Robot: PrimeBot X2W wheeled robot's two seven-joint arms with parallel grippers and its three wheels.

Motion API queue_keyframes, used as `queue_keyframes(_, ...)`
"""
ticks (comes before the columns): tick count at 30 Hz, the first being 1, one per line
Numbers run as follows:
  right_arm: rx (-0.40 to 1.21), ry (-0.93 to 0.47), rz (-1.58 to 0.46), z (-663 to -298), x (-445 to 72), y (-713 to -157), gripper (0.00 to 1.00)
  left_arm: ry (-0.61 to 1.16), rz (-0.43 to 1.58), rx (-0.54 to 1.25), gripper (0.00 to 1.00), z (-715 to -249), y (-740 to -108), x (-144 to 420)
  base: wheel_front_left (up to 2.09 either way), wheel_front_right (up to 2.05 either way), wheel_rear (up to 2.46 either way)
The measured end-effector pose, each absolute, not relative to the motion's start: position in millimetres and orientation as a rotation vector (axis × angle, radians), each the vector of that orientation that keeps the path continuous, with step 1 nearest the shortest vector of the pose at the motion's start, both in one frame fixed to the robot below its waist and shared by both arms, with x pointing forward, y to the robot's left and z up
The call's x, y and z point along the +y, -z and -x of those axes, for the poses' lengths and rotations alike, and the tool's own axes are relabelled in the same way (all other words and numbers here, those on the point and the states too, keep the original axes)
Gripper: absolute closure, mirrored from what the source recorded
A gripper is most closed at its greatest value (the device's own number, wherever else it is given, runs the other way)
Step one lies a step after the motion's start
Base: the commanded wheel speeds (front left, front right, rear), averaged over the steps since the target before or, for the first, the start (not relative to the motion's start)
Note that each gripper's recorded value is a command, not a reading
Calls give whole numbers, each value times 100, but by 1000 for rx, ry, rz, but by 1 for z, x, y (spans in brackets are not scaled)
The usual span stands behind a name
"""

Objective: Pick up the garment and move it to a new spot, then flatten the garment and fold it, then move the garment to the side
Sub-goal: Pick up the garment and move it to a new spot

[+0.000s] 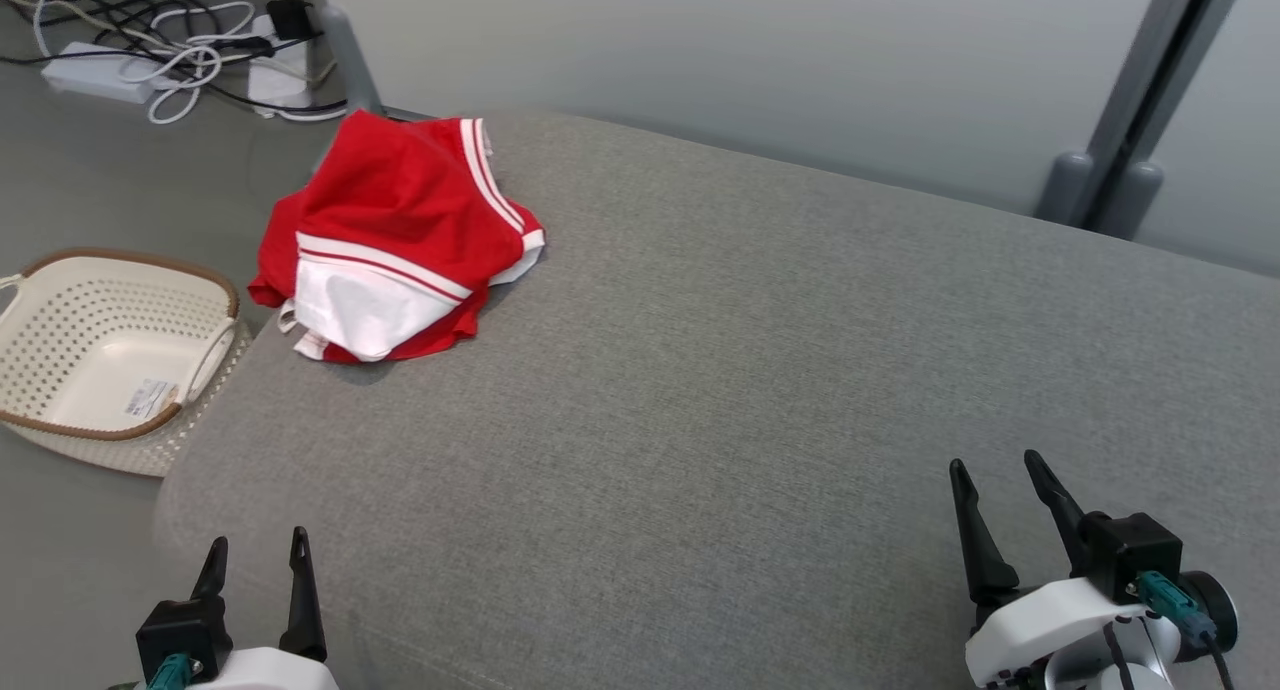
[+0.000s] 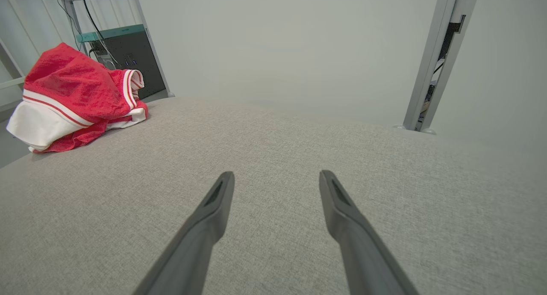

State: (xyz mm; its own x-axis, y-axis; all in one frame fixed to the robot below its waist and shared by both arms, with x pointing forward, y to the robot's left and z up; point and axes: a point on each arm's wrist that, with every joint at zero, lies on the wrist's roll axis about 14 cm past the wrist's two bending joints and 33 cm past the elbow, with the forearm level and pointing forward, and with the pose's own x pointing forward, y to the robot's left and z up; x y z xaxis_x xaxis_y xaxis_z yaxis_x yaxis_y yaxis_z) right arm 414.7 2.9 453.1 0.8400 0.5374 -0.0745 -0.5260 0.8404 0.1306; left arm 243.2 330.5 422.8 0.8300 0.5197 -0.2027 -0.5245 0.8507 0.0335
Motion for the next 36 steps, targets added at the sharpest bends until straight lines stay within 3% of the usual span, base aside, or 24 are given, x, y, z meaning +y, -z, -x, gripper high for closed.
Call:
queue_keyframes(8, 117, -666, -109, -411, 41, -452, 0, -671, 32, 220, 0, -202, -421, 351, 0, 0, 0)
queue_keyframes(17, 134, -661, -109, -417, 37, -443, 0, -674, 63, 250, 0, -211, -412, 351, 0, 0, 0)
queue_keyframes(36, 174, -579, -68, -471, -14, -395, 0, -489, -64, 150, 0, -399, -455, 383, 0, 0, 0)
